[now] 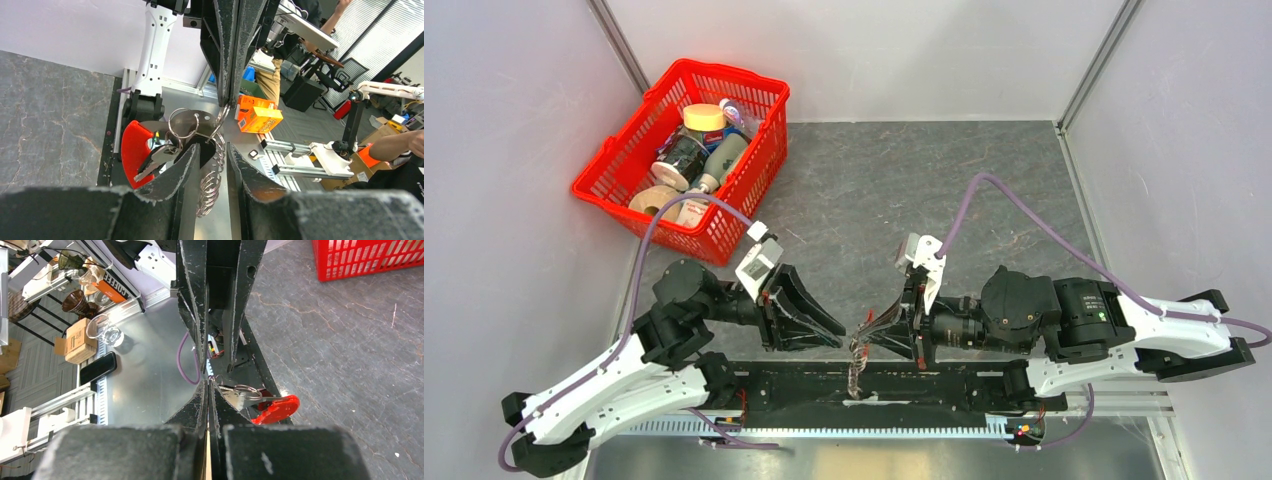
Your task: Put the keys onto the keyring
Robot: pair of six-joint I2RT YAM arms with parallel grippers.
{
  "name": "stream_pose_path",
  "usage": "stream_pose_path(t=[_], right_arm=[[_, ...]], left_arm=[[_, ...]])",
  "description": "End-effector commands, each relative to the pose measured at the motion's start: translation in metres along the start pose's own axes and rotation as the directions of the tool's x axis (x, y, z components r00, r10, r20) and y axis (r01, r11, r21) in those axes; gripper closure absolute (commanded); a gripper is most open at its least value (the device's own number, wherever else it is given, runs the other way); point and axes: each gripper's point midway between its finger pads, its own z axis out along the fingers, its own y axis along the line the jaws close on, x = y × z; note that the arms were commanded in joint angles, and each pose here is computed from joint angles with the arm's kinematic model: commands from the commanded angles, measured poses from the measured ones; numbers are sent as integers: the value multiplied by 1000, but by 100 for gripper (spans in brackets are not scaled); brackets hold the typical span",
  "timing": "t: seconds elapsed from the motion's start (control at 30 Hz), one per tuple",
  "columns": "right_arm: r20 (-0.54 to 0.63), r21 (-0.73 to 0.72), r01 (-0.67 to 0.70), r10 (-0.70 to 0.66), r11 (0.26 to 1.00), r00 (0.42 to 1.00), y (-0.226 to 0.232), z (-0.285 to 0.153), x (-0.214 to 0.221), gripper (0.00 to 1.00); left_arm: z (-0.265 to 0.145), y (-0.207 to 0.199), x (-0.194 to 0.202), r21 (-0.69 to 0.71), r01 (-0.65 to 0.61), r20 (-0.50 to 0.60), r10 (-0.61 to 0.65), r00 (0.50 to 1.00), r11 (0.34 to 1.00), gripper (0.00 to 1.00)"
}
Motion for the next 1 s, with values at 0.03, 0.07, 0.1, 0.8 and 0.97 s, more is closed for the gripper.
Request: stream_pose_path(t=[0.03, 0.07, 0.1, 0.8, 0.97], right_arm=[[77, -59, -5, 10, 998, 997, 12, -6, -23, 100], [78, -62, -5, 10, 998, 997, 13, -5, -23, 100], [79, -63, -6, 11, 998, 997, 13, -4, -23, 100], [95, -58, -10, 15, 998, 995, 14, 3, -27, 100], [114, -59, -10, 17, 998, 993, 15, 2, -32, 100]], left_arm=[[1, -4, -14, 9, -75, 36, 75, 997, 997, 68], [1, -5, -14, 16, -75, 37, 74, 997, 997, 68], [2, -6, -15, 22, -76, 41, 75, 996, 997, 68], [2, -21, -20, 102, -95, 72, 88, 994, 990, 70], [1, -22, -17, 110, -92, 67, 85, 994, 990, 72]])
